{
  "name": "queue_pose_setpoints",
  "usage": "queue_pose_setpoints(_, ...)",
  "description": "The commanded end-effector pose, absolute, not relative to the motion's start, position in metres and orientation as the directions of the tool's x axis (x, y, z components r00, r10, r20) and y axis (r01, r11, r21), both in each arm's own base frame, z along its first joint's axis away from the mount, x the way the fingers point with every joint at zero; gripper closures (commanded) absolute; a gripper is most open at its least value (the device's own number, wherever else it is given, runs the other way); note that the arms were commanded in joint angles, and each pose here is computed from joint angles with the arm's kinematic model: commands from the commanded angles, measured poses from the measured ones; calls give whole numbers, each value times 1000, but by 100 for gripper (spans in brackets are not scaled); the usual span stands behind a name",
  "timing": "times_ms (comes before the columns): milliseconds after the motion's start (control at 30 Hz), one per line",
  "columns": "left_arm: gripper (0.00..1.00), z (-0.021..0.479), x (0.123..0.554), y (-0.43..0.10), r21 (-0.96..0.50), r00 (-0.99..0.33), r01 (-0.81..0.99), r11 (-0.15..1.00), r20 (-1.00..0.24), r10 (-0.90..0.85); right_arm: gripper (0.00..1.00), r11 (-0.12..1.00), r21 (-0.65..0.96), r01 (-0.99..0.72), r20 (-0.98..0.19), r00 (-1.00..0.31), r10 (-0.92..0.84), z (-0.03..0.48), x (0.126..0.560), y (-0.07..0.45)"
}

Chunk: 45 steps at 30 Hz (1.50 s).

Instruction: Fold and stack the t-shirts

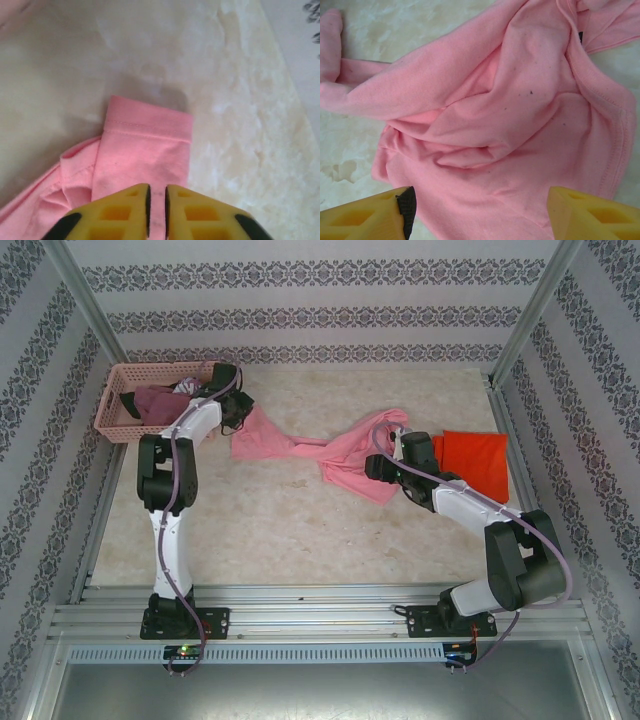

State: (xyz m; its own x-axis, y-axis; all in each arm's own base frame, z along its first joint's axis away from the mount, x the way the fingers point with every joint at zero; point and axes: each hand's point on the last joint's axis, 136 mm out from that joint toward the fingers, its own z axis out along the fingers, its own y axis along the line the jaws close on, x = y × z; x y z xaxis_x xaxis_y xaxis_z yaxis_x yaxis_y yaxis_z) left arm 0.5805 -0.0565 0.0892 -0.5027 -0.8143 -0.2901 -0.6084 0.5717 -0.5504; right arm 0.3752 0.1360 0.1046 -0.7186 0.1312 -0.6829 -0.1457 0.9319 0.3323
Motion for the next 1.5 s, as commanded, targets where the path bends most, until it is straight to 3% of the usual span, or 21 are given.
queue_pose_setpoints(0, 72, 88, 576, -42, -522, -489, -628, 578, -314, -814, 30, 927, 342, -155, -697, -703, 140, 116, 377, 142)
queue_pose_setpoints(433, 70, 36, 575, -41, -446, -521, -682, 580, -262, -813, 30, 931, 334, -151, -695, -706, 135, 113, 374, 140)
queue_pose_setpoints(700, 67, 48, 594, -24, -408, -534, -655, 636, -346, -772, 30, 928, 340, -153, -691, -710, 136, 112, 374, 142)
queue_pose_setpoints(1033, 61, 25, 608, -17, -335, -611, -640, 692, -324, -722, 30, 927, 345, -150, -688, -712, 141, 111, 374, 144)
queue_pose_setpoints(1200, 68, 14, 604, -30, -335, -646, -622, 708, -293, -705, 30, 925, 348, -152, -687, -713, 141, 110, 375, 147)
queue_pose_setpoints(1400, 68, 15, 597, -46, -350, -665, -611, 710, -260, -700, 30, 922, 352, -159, -684, -716, 138, 109, 377, 151)
queue_pose_setpoints(1467, 74, 16, 595, -49, -357, -664, -609, 709, -260, -701, 30, 922, 353, -160, -683, -717, 137, 108, 377, 152)
